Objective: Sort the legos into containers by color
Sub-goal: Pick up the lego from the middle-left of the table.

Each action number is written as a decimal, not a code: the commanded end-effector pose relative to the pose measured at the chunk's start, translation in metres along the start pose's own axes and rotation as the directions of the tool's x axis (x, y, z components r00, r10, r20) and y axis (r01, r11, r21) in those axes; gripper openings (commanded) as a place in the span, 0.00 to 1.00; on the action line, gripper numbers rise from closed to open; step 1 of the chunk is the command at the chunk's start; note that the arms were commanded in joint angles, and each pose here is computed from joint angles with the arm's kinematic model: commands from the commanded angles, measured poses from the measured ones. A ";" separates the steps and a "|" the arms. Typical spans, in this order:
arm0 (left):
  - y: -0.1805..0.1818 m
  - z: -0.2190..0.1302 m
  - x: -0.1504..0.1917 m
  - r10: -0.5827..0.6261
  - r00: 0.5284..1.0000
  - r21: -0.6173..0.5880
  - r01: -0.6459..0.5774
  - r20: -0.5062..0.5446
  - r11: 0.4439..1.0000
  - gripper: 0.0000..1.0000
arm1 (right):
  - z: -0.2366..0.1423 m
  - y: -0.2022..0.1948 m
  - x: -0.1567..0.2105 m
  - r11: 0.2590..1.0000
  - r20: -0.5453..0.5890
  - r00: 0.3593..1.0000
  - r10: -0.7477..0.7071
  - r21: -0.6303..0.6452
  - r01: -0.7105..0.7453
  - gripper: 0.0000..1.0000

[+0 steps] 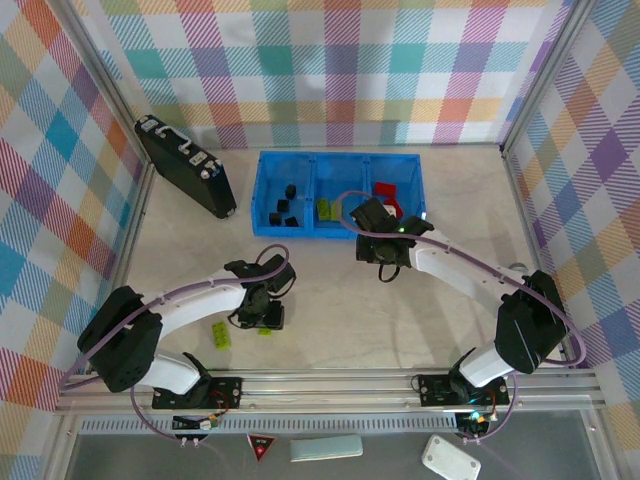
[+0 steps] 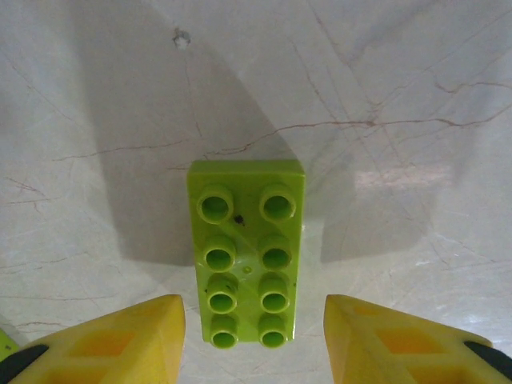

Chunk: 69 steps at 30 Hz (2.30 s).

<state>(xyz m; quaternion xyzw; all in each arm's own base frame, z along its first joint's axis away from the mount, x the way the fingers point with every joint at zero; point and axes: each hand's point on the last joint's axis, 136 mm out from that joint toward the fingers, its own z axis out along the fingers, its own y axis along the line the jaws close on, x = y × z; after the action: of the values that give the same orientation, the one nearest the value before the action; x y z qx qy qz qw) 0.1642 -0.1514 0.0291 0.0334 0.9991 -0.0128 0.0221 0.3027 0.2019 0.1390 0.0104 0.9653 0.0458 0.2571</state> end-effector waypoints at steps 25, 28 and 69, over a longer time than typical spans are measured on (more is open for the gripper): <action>0.007 0.016 0.012 0.003 1.000 -0.044 -0.004 -0.031 0.999 0.40 | 0.002 0.004 0.001 1.000 -0.013 1.000 0.015 -0.024 -0.015 0.49; 0.007 0.014 0.012 0.002 1.000 -0.044 -0.003 -0.027 0.999 0.38 | 0.002 0.004 0.001 1.000 -0.014 1.000 0.015 -0.025 -0.015 0.49; -0.070 -0.008 -0.059 0.128 0.991 0.043 -0.129 0.030 0.991 0.34 | -0.026 -0.046 0.039 0.996 -0.009 0.997 0.078 0.040 -0.078 0.49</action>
<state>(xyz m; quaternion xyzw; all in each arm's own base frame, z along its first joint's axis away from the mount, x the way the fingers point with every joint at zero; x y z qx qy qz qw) 0.2155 -0.2125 0.0360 0.0757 0.9961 -0.0260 0.0381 0.2644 0.1686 0.1378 0.0337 0.9659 0.0480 0.2521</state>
